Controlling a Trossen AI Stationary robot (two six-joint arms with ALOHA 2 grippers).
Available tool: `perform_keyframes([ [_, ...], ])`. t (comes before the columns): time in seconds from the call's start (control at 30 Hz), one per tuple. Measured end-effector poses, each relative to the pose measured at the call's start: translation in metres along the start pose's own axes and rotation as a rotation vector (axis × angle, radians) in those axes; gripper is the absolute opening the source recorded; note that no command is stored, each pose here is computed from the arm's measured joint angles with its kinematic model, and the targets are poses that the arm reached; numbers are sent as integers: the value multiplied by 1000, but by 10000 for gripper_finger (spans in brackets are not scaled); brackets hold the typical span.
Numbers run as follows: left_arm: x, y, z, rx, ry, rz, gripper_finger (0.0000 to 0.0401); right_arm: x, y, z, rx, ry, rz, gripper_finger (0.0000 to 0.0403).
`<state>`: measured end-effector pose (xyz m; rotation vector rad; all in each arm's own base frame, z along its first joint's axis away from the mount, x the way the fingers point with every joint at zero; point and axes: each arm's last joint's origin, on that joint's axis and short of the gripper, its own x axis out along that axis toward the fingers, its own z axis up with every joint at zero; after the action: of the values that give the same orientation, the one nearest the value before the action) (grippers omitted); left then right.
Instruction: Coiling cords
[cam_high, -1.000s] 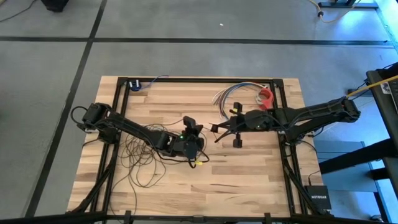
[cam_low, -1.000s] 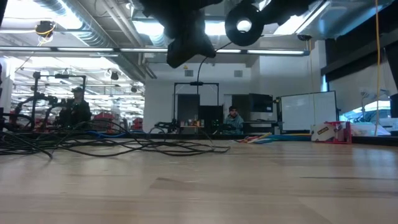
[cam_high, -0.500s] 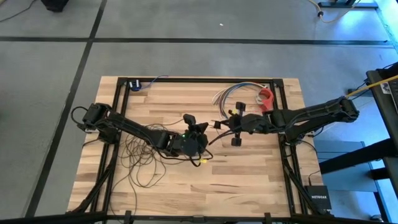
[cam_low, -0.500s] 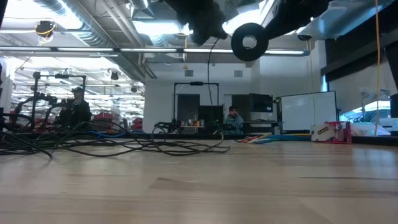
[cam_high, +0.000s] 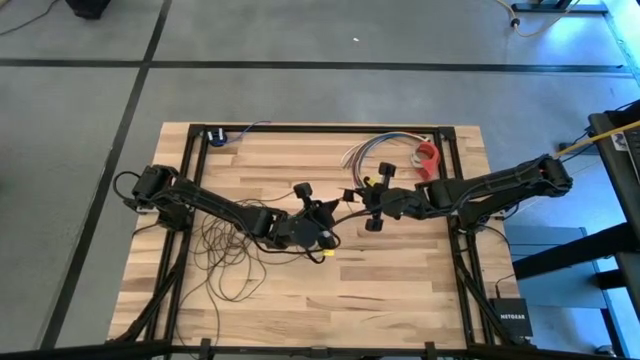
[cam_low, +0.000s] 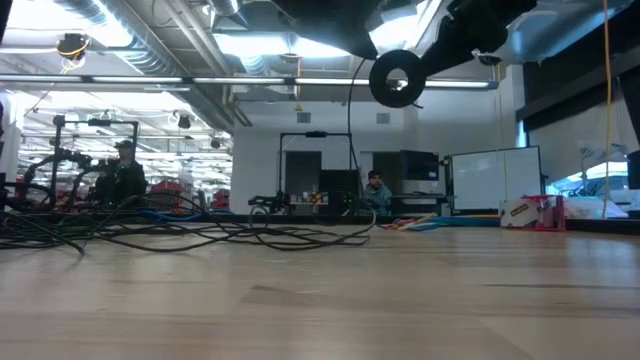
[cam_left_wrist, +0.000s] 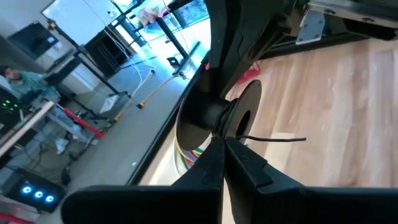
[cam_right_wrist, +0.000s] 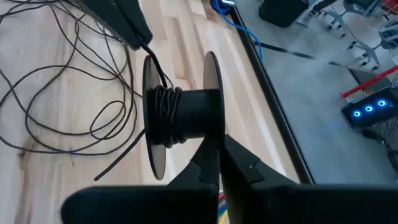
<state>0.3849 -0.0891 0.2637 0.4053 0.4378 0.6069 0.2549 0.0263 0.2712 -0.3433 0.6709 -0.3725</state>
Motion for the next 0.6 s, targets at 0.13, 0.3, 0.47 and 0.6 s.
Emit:
perform_keyframes([
  [0.13, 0, 0, -2, -10, 18, -6, 0, 0, 0, 0, 0, 1, -1, 1],
  [0.3, 3, 3, -7, -44, 54, -10, 25, 1, -1, -1, -5, 7, -17, 1],
  [0.47, 3, 2, -12, -46, 91, -14, 73, 1, -1, -1, -16, 8, -27, 1],
  [0.6, 0, 1, -16, -13, 122, -20, 96, 1, -1, -1, -20, 6, -24, 1],
])
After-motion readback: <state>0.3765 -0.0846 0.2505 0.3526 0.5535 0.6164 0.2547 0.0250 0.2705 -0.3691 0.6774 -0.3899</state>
